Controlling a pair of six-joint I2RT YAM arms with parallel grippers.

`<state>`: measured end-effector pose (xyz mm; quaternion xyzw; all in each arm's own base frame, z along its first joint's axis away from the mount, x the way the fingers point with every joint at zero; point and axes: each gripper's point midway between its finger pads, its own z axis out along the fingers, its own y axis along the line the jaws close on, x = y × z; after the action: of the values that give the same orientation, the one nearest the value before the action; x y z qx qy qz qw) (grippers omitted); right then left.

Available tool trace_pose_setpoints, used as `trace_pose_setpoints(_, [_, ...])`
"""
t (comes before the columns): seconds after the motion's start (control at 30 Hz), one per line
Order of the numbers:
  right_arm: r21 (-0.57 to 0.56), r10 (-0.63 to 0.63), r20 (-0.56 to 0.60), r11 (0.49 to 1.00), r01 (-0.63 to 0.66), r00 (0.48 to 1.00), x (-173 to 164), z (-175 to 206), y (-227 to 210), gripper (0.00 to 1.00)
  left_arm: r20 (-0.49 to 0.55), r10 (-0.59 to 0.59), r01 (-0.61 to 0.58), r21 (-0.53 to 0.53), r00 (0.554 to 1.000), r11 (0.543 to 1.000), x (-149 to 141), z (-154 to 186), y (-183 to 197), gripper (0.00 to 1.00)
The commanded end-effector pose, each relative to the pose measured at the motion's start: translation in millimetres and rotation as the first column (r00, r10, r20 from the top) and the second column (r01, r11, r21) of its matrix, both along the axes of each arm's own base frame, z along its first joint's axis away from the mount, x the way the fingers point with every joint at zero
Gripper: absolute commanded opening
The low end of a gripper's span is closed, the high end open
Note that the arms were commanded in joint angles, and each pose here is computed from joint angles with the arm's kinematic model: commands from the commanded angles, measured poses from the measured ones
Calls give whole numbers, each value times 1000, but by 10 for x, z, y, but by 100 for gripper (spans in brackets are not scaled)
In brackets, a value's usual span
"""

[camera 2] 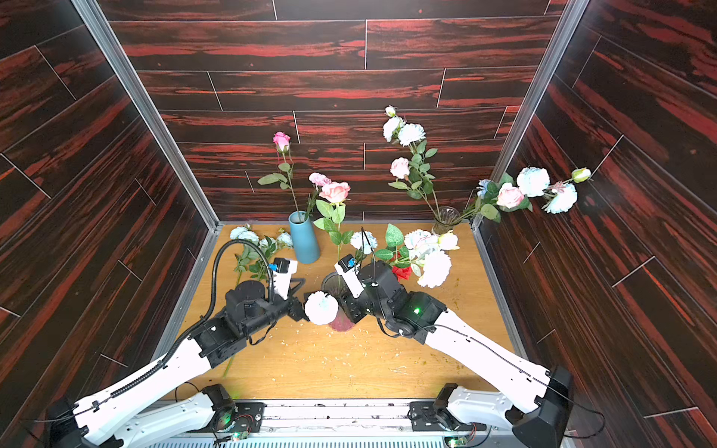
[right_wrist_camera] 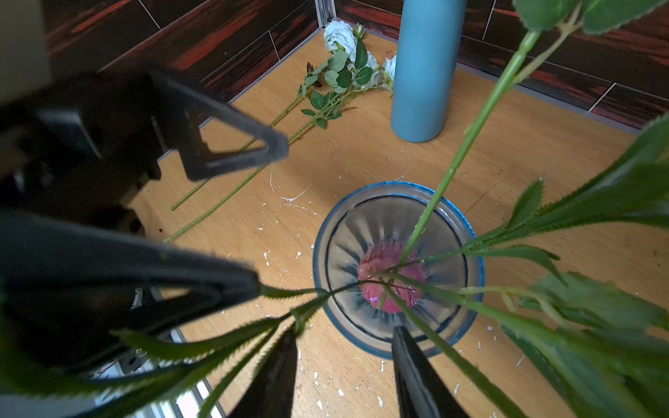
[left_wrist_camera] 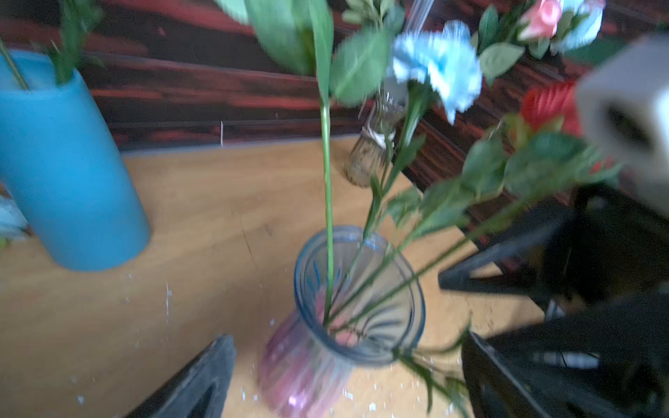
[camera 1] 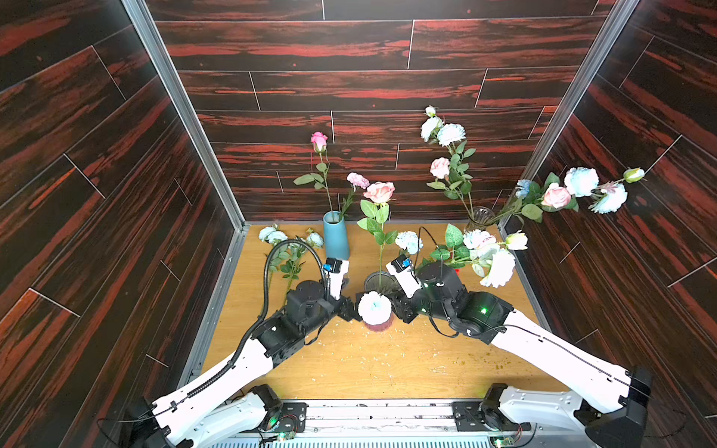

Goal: Pick out blue flowers from the vase
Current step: Adjust the flower in the vase.

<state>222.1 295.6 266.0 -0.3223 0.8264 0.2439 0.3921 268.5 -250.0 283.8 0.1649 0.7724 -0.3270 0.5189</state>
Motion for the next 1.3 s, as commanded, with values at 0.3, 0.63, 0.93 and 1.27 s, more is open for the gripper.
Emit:
trace_pose_setpoints(0.3, [-42,-6,-16,999,5,1000,-12,-89,-54,47,13,91,-92,79,996,993,194,-29,67,99])
trace_pose_setpoints(0.63, [-82,137,-123,986,-148,983,-351,-327,11,52,81,256,-260,49,963,964,-39,8,665,99])
trace_pose_setpoints(0.93, [-23,130,-46,991,-132,990,-91,-134,354,53,66,232,-236,71,971,969,-63,-117,638,99])
trace_pose_setpoints(1.27, [7,22,31,1000,-23,999,412,146,493,52,71,197,-203,72,978,977,-86,-170,585,99])
